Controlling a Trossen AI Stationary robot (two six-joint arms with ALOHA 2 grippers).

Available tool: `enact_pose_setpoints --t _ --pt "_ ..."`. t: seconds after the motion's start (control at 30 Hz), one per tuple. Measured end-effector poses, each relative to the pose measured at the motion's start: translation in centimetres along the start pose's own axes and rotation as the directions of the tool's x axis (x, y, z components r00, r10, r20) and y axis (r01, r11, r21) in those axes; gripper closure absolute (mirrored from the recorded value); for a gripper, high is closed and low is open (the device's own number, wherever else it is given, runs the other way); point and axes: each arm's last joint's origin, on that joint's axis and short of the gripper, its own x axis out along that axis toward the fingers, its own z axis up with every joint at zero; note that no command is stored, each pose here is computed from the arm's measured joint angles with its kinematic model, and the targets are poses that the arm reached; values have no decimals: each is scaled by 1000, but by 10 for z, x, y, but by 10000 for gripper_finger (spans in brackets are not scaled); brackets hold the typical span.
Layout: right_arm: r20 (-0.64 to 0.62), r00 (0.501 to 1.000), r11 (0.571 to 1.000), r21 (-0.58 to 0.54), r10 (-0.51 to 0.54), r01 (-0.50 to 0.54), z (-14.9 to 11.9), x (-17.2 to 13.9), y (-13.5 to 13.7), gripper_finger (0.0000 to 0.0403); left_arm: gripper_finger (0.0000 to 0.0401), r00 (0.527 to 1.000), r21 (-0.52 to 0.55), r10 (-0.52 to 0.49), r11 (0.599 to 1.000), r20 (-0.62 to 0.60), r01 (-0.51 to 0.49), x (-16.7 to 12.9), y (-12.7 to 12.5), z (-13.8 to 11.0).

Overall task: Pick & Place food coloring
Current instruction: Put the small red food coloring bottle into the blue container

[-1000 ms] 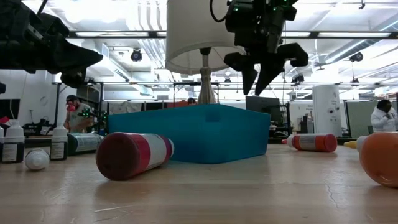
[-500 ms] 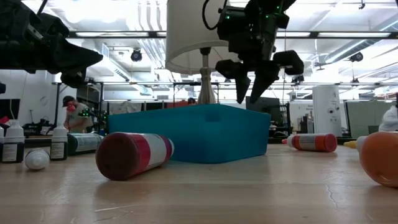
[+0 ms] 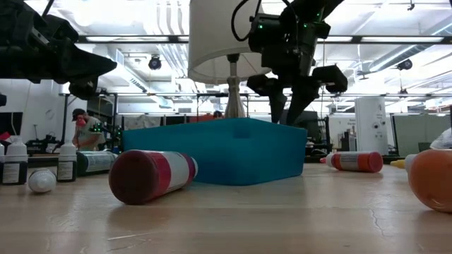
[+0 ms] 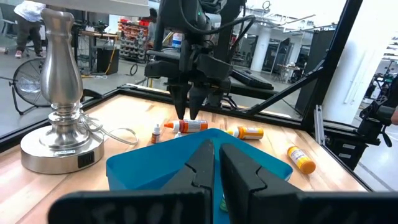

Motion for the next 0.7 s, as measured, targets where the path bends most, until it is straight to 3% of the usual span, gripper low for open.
enact_pose_setpoints --t 0.3,0.7 --pt "-20 1000 998 58 17 -16 -3 18 -7 266 401 1000 0 1 1000 0 -1 0 0 0" --pt "-42 998 997 55 51 -48 -6 29 -9 266 401 1000 0 0 1000 0 0 0 0 0"
